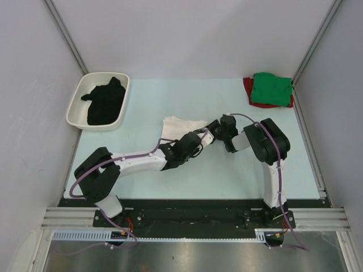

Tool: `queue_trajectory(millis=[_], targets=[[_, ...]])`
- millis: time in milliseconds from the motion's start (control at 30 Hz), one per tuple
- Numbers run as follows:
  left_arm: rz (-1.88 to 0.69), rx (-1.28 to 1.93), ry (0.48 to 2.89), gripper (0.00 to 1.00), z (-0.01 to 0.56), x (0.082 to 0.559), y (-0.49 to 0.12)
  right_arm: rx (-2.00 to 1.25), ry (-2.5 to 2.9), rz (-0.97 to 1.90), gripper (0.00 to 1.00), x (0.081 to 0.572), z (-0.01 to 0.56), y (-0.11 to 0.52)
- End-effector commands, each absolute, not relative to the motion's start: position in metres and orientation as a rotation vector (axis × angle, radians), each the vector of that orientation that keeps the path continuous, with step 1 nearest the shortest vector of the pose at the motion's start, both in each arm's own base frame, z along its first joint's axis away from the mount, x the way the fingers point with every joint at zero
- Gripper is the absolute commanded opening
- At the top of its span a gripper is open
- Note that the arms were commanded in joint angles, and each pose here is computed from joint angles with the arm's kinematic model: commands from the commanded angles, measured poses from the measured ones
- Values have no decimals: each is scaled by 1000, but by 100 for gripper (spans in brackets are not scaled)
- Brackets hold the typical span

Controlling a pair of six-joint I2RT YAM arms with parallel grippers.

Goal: Fold and stack the t-shirts

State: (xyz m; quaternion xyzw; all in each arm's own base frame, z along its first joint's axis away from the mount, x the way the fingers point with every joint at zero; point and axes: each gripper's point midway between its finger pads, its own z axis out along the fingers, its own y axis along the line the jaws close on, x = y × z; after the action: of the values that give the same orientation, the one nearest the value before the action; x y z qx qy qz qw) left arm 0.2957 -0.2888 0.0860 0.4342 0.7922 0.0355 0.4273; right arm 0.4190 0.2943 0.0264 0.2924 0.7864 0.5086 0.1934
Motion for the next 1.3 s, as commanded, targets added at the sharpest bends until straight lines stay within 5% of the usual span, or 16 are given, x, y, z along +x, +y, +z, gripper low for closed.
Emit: queue_trajectory(millis=[0, 167, 267, 367, 400, 733, 1267], targets=[[-25, 937, 1936, 0, 118, 293, -296, 764, 2280, 1328, 0, 424, 8, 289], [-115, 888, 1967, 0, 113, 281, -297, 668, 2270, 1173, 0, 461, 24, 262], [-148, 861, 1991, 11, 103, 274, -295, 545, 2261, 1003, 0, 489, 45, 242], [-233, 830, 2007, 53, 98, 267, -302, 478, 2296, 880, 0, 505, 45, 220], [-262, 828, 2012, 99, 97, 265, -305, 478, 2260, 859, 0, 524, 61, 206], [-593, 740, 2008, 100, 104, 209, -331, 341, 2242, 556, 0, 599, 110, 106], [-652, 826, 2022, 100, 86, 178, -343, 370, 2094, 507, 0, 668, 159, 30]])
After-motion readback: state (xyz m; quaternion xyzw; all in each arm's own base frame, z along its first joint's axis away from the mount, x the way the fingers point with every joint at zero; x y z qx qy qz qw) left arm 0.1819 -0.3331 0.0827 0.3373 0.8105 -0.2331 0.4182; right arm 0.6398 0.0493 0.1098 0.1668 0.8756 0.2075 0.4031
